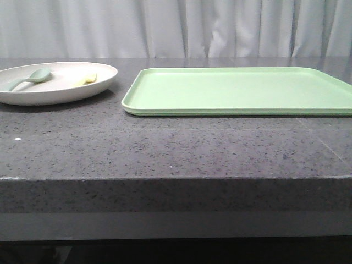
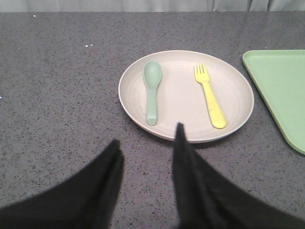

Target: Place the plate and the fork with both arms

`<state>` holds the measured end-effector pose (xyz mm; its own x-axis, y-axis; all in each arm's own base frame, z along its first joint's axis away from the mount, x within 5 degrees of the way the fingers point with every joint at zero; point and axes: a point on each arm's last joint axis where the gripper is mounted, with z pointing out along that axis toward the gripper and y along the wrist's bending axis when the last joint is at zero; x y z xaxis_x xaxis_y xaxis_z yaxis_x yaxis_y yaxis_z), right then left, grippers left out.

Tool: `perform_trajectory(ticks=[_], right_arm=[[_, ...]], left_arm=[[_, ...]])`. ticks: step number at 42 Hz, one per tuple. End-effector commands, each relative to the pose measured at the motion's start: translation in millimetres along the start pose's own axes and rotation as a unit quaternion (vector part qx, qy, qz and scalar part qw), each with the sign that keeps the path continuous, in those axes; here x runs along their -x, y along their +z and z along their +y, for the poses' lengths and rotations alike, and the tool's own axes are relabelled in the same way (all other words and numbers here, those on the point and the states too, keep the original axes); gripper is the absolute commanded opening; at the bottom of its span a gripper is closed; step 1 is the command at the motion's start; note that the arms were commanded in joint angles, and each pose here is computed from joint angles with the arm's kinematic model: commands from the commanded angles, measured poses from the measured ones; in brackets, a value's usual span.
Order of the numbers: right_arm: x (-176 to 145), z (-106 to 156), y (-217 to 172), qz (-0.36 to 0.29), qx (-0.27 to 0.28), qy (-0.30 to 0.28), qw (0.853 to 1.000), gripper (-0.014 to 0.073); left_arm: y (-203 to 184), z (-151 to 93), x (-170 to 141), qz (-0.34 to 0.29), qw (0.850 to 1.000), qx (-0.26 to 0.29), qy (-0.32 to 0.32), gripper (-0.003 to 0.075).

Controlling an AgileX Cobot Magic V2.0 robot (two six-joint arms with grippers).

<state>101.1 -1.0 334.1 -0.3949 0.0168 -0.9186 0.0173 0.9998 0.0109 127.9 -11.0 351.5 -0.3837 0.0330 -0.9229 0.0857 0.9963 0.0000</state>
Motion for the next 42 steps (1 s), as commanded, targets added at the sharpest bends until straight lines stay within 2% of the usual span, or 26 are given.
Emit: perform_trajectory(ticks=[1,3,5,22,25,30,38,42], right_arm=[[16.7,-1.2,-4.2,-0.049,-0.008,-0.018,0.999,0.0519],[16.7,-1.2,-4.2,-0.049,-0.008,-0.018,0.999,0.0570],[16.7,-1.2,-4.2,-0.049,-0.008,-0.018,0.999,0.0599],[16.6,-1.2,-4.2,-0.049,-0.008,-0.018,0.999,0.0601],[16.6,-1.2,-4.2,-0.049,-0.008,-0.018,0.999,0.0601],[16.6,-1.2,-4.2,-0.049,-0.008,-0.018,0.999,0.0601],[16.6,-1.2,-4.2,-0.049,-0.008,-0.018,0.999,0.0601],[16.6,-1.2,-4.2,-0.049,-0.008,-0.018,0.999,0.0601]], left_arm=[[-4.6,0.2,17.0,-0.052,0.999,0.000,-0.003,0.0606],[-4.6,0.2,17.0,-0.052,0.999,0.000,-0.003,0.0650],[-4.6,0.2,17.0,-0.052,0.999,0.000,-0.003,0.0654],[-3.1,-1.7,21.3,-0.066,0.998,-0.011,-0.023,0.0587],[0.1,-1.3,24.8,-0.043,0.999,-0.008,-0.015,0.0587],[14.2,3.4,37.8,0.032,0.999,0.018,0.024,0.0587],[61.9,14.1,61.4,0.160,0.985,0.044,0.050,0.0587],[88.6,27.9,67.9,0.194,0.979,0.043,0.038,0.0587]])
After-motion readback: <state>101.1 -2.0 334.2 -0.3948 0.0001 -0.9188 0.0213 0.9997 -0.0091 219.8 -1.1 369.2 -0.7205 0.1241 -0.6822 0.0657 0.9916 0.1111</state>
